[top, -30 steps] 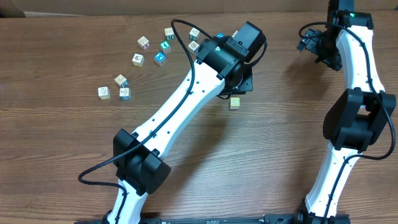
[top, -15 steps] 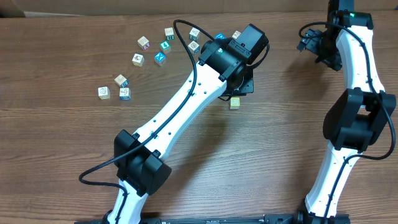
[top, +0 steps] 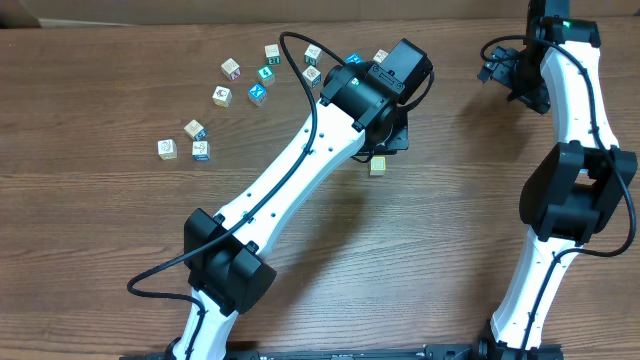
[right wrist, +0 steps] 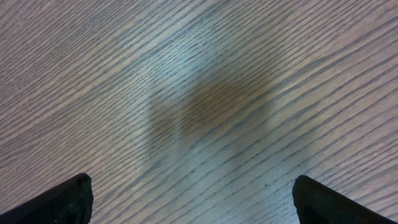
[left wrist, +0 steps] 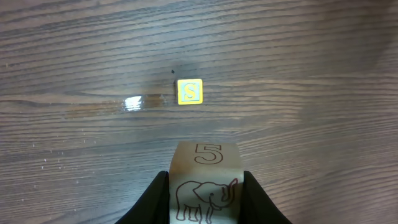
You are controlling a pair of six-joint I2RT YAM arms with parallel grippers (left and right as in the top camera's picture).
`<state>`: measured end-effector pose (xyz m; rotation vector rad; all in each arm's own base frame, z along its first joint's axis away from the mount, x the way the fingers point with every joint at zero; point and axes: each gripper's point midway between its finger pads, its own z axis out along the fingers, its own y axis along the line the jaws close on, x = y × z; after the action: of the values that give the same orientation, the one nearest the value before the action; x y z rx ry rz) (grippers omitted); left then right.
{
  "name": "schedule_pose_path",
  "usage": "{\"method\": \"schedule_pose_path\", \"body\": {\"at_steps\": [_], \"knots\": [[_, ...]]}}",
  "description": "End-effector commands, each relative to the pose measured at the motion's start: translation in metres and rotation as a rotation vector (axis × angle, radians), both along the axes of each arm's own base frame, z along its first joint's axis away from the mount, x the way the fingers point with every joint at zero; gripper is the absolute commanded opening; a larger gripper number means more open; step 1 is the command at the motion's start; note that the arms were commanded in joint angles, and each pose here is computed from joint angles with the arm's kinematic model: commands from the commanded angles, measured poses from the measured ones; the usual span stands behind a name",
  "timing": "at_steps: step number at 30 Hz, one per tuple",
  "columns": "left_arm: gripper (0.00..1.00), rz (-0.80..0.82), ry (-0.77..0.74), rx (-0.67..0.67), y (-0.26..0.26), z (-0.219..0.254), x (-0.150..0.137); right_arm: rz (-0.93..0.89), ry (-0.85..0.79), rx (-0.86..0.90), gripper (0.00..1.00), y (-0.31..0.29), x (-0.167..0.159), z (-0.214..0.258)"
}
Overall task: Form a tower
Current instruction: 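Position the held 5 block above the yellow S block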
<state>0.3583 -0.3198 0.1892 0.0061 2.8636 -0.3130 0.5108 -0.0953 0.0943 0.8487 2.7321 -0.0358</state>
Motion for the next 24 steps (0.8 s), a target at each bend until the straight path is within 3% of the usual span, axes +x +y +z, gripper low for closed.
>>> {"method": "schedule_pose_path", "body": {"at_steps": [1,11,24], "knots": [[0.05,0.002,-0.009,0.017,0.0,-0.002,0.0,-0.01,-0.034,-0.008,1.0,-0.004,0.003,0.013],[0.05,-0.005,0.015,0.048,0.001,-0.018,-0.005,-0.01,-0.034,-0.008,1.0,-0.004,0.003,0.013],[0.04,0.042,-0.057,0.102,0.005,-0.041,0.012,-0.01,-0.034,-0.008,1.0,-0.004,0.003,0.013]]}}
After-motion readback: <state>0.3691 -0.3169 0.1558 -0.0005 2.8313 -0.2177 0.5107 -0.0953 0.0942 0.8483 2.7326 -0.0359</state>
